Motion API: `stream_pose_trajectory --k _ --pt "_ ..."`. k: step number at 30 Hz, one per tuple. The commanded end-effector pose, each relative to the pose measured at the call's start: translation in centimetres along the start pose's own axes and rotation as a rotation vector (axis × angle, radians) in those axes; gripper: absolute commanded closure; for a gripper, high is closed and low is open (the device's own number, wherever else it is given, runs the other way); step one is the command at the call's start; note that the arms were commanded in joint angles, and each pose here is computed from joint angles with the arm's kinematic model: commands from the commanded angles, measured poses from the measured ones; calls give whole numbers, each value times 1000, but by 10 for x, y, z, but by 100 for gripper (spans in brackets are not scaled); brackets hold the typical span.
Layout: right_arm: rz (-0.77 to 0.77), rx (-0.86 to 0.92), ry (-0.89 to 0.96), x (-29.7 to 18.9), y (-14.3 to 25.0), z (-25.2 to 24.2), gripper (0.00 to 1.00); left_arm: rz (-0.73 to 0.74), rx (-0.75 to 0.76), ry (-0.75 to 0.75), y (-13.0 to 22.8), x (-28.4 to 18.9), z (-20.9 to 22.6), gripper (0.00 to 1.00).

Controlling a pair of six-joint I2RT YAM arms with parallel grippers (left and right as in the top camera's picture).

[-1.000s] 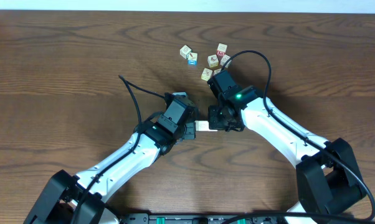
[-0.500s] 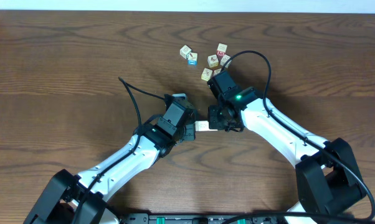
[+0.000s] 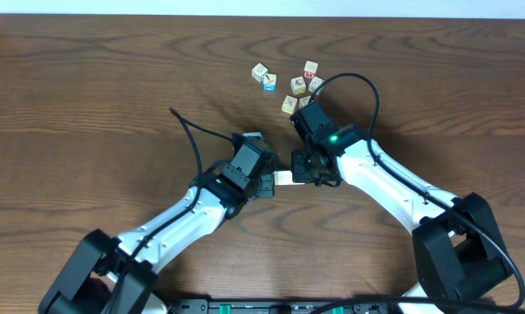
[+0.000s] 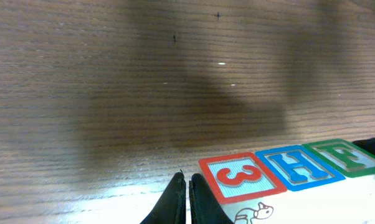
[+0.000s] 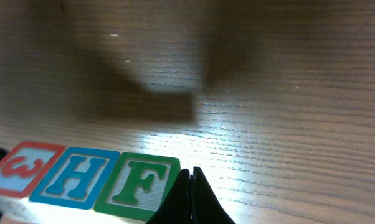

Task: Lift 3 blocks
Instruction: 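Open both grippers and release the block row on the table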

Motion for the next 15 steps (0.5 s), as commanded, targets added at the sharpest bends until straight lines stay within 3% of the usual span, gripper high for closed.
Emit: stream_pose_trajectory --k 1,15 --pt "83 -59 -238 -3 18 55 99 110 49 257 16 -8 -58 93" --pt "178 -42 -203 39 28 50 99 123 47 230 24 -1 -49 93"
Point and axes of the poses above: each gripper's point midway between its finger pads, its own x axis out along the fingers, its own z axis along the line the jaws close on, y = z × x, the point moved 4 cm from there along -x, back along the fingers, and after that the axes turned 4 degrees about -x, right-handed, at the moved point
